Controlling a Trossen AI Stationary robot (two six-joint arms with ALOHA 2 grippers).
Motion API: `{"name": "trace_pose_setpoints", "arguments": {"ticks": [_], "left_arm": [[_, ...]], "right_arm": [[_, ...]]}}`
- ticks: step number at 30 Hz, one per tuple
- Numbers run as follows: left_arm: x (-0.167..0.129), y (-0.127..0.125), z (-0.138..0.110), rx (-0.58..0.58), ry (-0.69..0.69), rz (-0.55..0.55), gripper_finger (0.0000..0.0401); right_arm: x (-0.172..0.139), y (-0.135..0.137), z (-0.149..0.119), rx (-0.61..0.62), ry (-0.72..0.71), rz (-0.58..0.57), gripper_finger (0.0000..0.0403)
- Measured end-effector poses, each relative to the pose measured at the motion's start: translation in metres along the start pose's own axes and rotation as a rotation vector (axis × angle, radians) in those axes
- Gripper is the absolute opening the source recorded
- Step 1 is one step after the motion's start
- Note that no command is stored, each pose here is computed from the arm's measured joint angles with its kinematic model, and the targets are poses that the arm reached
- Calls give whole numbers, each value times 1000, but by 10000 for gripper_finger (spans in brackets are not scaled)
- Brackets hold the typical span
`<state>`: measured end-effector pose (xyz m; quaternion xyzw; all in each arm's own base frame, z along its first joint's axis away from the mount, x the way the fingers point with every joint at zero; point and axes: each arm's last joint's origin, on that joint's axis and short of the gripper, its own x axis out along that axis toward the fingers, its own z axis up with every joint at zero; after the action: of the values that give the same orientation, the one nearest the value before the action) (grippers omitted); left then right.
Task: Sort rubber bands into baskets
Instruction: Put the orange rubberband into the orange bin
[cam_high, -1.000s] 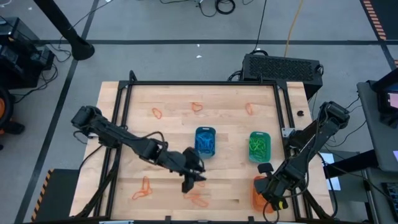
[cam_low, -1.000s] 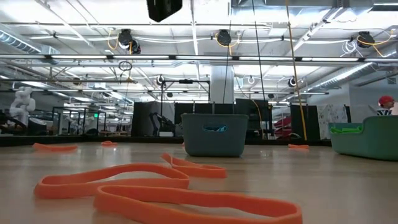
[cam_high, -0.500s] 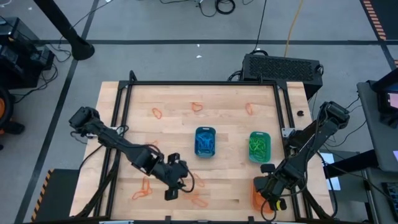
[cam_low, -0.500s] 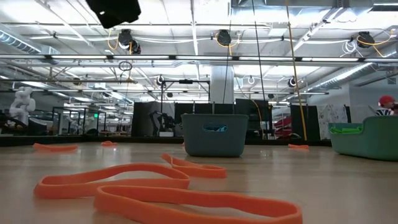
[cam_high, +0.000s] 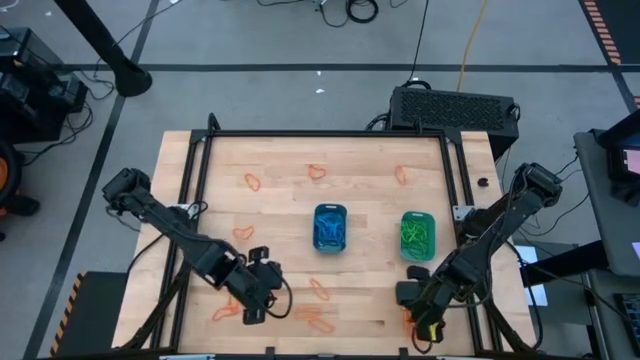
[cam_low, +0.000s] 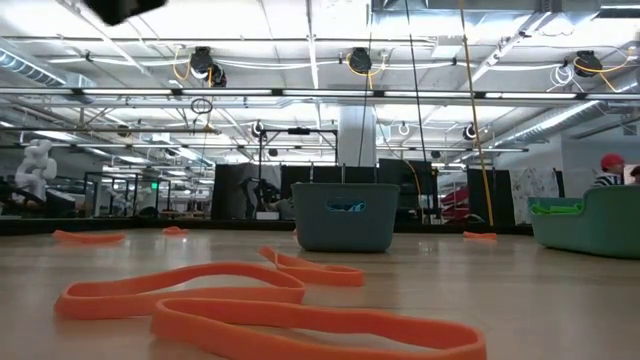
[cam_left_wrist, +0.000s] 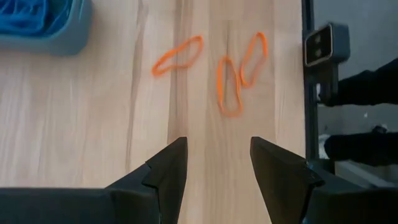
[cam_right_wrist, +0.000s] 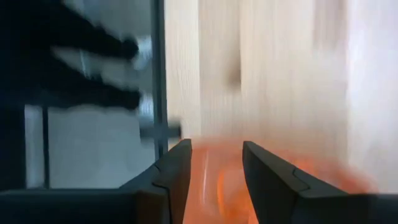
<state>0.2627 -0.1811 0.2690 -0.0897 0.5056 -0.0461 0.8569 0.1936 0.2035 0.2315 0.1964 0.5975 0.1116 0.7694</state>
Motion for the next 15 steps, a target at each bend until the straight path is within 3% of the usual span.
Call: {"name": "trace_pose_setpoints", "arguments": {"ticks": [8,15], "left_arm": [[-9,-10,-41,-78,172,103,183],[7,0,-76,-270,279,233,183]], "right_arm": [[-14,2,52,-156,-479,-24,132],[-15,-18,98,-285,-681,-81,132]]}}
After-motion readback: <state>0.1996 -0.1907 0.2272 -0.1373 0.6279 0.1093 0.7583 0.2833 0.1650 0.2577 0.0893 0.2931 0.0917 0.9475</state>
